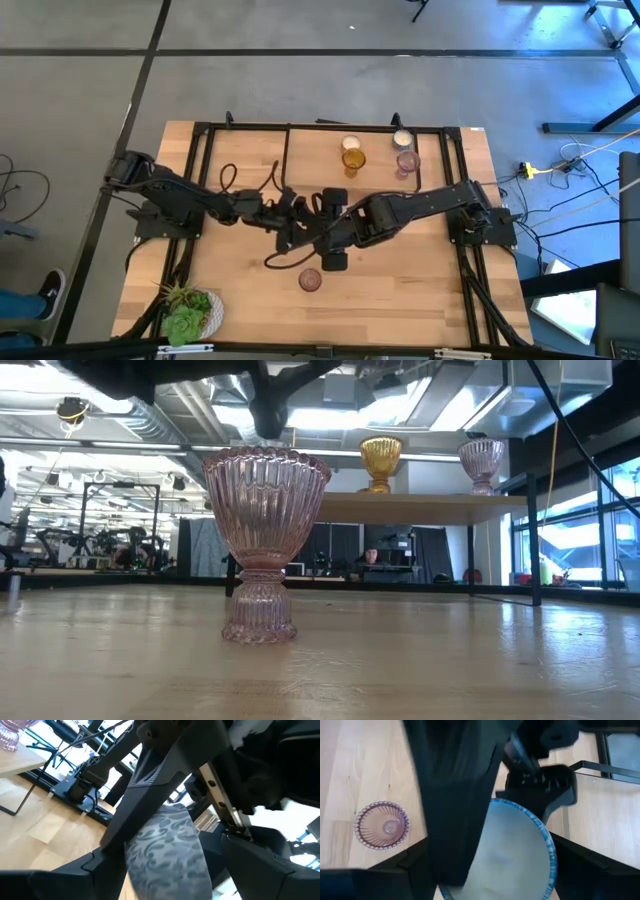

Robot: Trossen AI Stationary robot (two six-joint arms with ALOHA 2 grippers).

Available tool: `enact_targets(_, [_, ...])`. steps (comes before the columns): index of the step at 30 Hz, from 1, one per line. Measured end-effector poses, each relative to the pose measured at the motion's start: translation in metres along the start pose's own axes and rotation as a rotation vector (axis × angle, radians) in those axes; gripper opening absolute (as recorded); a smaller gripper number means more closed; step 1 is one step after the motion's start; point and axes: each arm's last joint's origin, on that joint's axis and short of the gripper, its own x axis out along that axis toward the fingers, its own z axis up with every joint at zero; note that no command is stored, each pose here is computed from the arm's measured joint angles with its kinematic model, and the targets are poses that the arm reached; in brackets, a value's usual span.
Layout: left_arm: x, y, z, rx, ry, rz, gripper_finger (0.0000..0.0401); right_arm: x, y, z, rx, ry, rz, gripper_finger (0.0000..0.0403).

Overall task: Pick & Place candle stick holders
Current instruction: Put the light blue candle on the shelf

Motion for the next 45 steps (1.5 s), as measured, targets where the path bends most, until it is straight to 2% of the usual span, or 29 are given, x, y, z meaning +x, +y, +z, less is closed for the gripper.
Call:
enact_targets(7, [0.014,0.005,-0.005,0.008,0.015,0.016,0.0299,0.001,0.000,0.000,0.000,0.003,0.007,0.0301])
enact_targets(16, [0.015,0.007,-0.004,0.017,0.016,0.023,0.0291,0.001,0.000,0.000,-0.001,0.006,0.006,0.0301])
enact_targets(20, [0.015,0.007,-0.004,0.019,0.018,0.023,0.0262,0.001,0.000,0.000,0.000,0.003,0.006,0.0301])
enact_targets(29, [0.015,0.007,-0.005,-0.003,0.031,0.008,0.0162,0.000,0.003,-0.001,-0.009,0.004,0.003,0.0303])
enact_targets(37, [0.015,0.005,-0.010,-0.018,0.117,-0.047,0.0151,-0.010,0.026,-0.009,-0.073,0.039,0.070,0.0327])
enact_targets(45, [0.015,0.006,-0.013,-0.051,0.140,-0.017,0.0133,-0.019,0.039,-0.023,-0.072,0.115,-0.005,0.0327])
